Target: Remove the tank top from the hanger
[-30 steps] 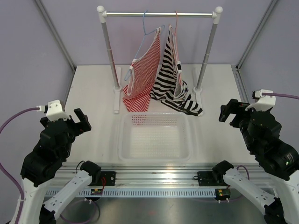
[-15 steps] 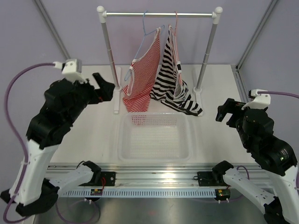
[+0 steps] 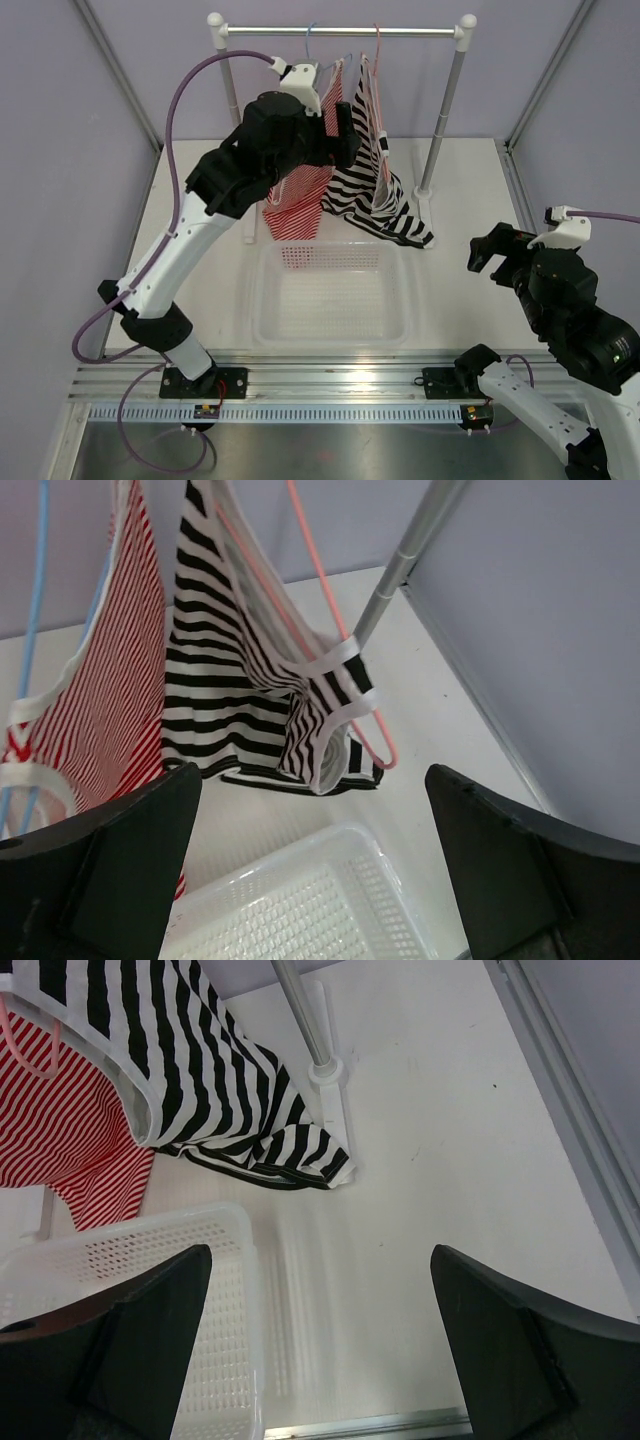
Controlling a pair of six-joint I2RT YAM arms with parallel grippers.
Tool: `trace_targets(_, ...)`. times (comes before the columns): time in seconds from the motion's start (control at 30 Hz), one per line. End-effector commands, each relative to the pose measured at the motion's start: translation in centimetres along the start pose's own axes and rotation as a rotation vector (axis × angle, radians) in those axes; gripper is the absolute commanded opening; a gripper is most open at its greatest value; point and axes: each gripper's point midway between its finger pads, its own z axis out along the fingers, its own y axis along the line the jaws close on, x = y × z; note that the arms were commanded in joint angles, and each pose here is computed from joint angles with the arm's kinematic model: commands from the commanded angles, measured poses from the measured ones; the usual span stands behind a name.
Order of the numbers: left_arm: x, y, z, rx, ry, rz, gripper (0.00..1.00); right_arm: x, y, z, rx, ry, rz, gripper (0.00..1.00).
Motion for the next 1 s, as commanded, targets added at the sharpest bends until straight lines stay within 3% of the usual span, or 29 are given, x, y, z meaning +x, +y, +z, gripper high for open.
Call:
trace_targets(0.0, -2.4, -1.5, 1.1, 0.012, -0.09, 0.003, 0.99, -0.5, 0.5, -0.6, -0.036, -0.012, 0.033, 0.99)
trace_targets(0.23, -2.5, -4.0, 9.1, 0.055, -0.2, 0.012, 0.99, 0.2, 0.5, -1.3, -0.081, 0.004, 0.008, 0.99)
trace_targets(0.4, -3.3, -4.3, 11.9, 0.018, -0.252, 0.036, 0.97, 0.8, 1.0, -2.1, -0.143, 0.014, 0.025, 1.0)
trace_targets(0.63, -3.2, -2.8, 13.4, -0.067, -0.287, 0.06, 0.74, 1.6, 2.3, -2.4, -0.223, 0.05, 0.02, 0.99)
trace_targets(0.8, -2.0, -2.4, 15.1, -0.076, -0.257, 0.068, 0.49, 1.6, 2.6, -2.4, -0.243, 0.046, 0.011, 0.99)
trace_targets(0.97, -1.3, -2.5, 16.3, -0.054, -0.244, 0.069, 0.51, 1.6, 2.7, -2.4, -0.25, 0.045, 0.003, 1.0)
